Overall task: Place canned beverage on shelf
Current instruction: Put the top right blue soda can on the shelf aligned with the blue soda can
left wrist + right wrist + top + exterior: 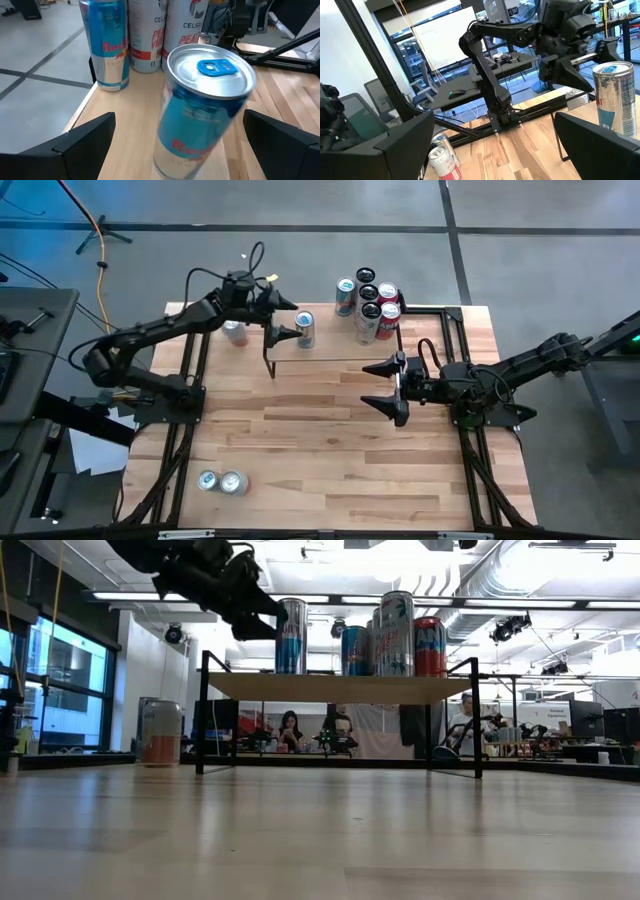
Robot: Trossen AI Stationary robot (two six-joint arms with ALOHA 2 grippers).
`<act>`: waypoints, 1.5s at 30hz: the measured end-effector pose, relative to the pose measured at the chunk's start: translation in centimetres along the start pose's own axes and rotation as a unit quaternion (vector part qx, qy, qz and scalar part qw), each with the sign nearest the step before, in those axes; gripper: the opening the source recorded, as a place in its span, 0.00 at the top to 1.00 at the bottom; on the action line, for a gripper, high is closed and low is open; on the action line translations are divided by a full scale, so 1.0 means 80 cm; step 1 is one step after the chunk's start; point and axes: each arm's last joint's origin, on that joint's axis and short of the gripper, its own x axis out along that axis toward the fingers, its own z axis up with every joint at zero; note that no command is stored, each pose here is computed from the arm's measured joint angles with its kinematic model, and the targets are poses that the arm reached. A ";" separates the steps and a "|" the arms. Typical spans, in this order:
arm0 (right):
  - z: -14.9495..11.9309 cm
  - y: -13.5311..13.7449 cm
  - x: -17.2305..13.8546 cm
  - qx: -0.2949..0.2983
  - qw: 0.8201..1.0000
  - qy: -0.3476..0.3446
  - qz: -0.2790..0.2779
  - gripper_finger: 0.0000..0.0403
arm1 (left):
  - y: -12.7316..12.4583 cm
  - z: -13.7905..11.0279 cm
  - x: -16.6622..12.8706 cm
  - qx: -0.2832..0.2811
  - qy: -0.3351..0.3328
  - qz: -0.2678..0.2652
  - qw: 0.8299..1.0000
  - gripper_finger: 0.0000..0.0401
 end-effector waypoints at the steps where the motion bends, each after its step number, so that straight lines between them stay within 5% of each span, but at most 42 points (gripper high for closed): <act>1: 0.000 0.000 0.000 0.000 1.000 0.000 0.000 0.01 | 0.000 -0.001 0.004 0.000 -0.001 -0.003 1.000 0.01; 12: 0.000 0.000 0.000 0.000 1.000 0.000 0.000 0.01 | -0.002 -0.009 0.034 -0.002 -0.005 -0.046 0.999 0.08; 29: 0.000 0.000 0.000 -0.002 1.000 0.000 -0.001 0.01 | -0.012 0.003 0.035 -0.038 -0.035 -0.049 0.997 0.59; 39: -0.001 -0.001 0.000 -0.006 1.000 0.004 -0.008 0.01 | -0.045 0.029 0.016 -0.088 -0.078 0.123 0.985 0.58; 45: -0.002 -0.004 0.001 -0.011 1.000 0.005 -0.022 0.01 | -0.097 0.028 0.034 -0.099 -0.085 0.261 0.956 0.57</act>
